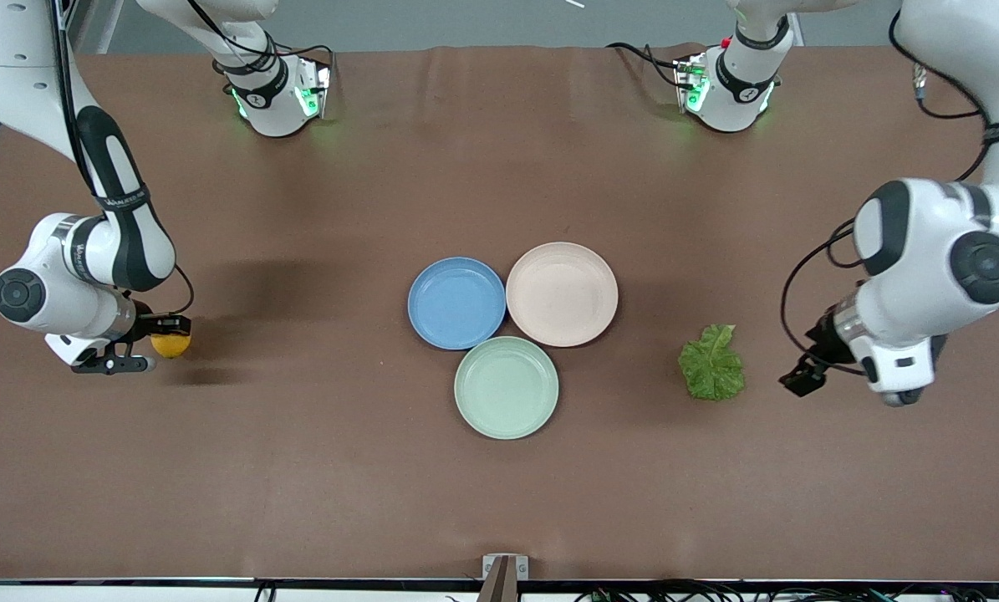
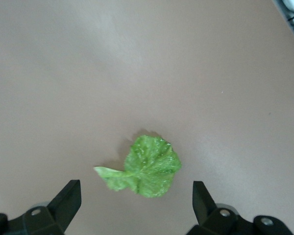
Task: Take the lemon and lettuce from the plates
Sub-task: 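Lower the lettuce and open the left gripper while the right gripper holds lemon, then set the lemon on the table with the right gripper and withdraw it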
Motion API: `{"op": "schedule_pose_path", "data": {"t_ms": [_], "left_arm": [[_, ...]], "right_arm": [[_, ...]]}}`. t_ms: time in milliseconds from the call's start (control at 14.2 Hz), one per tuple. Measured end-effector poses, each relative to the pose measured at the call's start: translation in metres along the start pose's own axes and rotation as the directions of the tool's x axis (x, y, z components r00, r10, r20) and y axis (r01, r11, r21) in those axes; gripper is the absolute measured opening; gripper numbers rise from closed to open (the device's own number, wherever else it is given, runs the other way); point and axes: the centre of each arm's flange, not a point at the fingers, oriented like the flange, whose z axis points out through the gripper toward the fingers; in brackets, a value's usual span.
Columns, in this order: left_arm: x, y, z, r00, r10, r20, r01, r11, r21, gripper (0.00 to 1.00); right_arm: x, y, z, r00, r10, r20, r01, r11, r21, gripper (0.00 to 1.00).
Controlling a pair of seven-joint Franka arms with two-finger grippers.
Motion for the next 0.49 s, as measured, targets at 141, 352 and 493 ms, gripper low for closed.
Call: {"op": "schedule_pose_path", "data": {"t_ms": [141,352,493], "left_arm": [[0.012,-0.013,-0.045,0.998,0.068,0.006,-0.068,0.997,0.021,1.00],[0.035,-0.047,-0.116,0.975,0.223,0.002,-0.223,0.974,0.031,1.00],[0.051,-0.075,-0.152,0.934,0.355,-0.025,-0.355,0.935,0.022,1.00]], "right_arm": [[0.000,0.001,0.007,1.000,0.002,-0.001,-0.002,1.000,-0.001,0.61],[-0.001,0.006,0.013,1.000,0.009,-0.001,-0.009,1.000,-0.001,0.61],[-0.001,0.006,0.012,1.000,0.010,-0.002,-0.010,1.000,0.000,0.62]]}}
